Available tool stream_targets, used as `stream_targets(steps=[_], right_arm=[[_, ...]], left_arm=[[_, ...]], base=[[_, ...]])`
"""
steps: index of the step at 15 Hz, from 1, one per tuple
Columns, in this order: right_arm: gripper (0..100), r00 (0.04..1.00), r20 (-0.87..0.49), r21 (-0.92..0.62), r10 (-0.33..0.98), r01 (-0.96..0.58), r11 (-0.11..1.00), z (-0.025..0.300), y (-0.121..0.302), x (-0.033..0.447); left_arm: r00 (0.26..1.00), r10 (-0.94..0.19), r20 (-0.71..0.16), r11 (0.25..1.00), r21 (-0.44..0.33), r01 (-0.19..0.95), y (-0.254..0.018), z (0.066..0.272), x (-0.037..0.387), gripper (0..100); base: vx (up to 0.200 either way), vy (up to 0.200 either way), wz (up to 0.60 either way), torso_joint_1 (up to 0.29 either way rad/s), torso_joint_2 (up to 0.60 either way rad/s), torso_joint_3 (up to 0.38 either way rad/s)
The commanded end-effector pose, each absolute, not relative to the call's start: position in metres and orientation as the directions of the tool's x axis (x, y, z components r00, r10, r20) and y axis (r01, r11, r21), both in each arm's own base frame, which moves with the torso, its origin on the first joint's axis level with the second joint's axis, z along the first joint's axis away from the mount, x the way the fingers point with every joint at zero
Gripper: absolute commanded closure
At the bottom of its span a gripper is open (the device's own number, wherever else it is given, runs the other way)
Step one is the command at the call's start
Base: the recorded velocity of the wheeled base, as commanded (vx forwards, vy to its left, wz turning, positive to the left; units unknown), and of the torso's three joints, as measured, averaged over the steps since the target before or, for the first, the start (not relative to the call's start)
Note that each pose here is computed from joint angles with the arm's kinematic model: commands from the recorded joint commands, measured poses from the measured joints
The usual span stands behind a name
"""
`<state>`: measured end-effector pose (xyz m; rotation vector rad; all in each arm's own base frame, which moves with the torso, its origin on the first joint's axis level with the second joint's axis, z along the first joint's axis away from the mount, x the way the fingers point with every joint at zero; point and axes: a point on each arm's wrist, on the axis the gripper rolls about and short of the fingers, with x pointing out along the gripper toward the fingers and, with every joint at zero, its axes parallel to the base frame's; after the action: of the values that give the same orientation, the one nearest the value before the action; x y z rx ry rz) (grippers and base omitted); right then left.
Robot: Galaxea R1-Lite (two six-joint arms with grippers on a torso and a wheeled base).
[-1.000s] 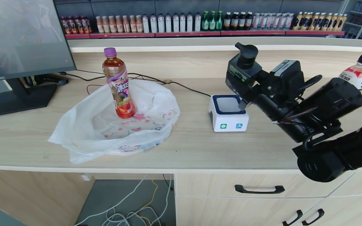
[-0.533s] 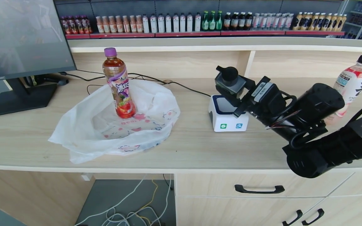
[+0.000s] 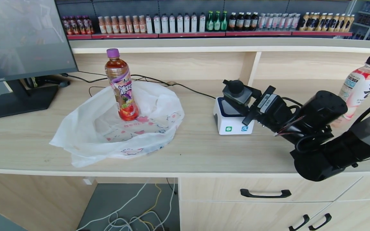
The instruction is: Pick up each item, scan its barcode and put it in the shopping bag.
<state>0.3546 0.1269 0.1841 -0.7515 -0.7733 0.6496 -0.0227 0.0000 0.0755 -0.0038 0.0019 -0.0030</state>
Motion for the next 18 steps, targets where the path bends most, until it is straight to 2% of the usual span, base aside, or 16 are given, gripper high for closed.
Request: stream_targets(steps=[1,18], right_arm=[[100,0.556,0.371,-0.788,0.744,-0.236,0.569,0.1839,0.1259,0.3552],[100,0.561,0.364,-0.791,0.743,-0.236,0.565,0.1798,0.1289,0.3557]], left_arm=[[1.0,-0.002,-0.002,1.0,-0.005,0.002,0.0,0.0755,-0.0227,0],[1.0,-0.003,-0.002,1.0,-0.005,0.003,0.0,0.0755,-0.0227,0]], base=[[0.0,0.0,0.0,0.0,0.0,0.0],[0.0,0.0,0.0,0.0,0.0,0.0]])
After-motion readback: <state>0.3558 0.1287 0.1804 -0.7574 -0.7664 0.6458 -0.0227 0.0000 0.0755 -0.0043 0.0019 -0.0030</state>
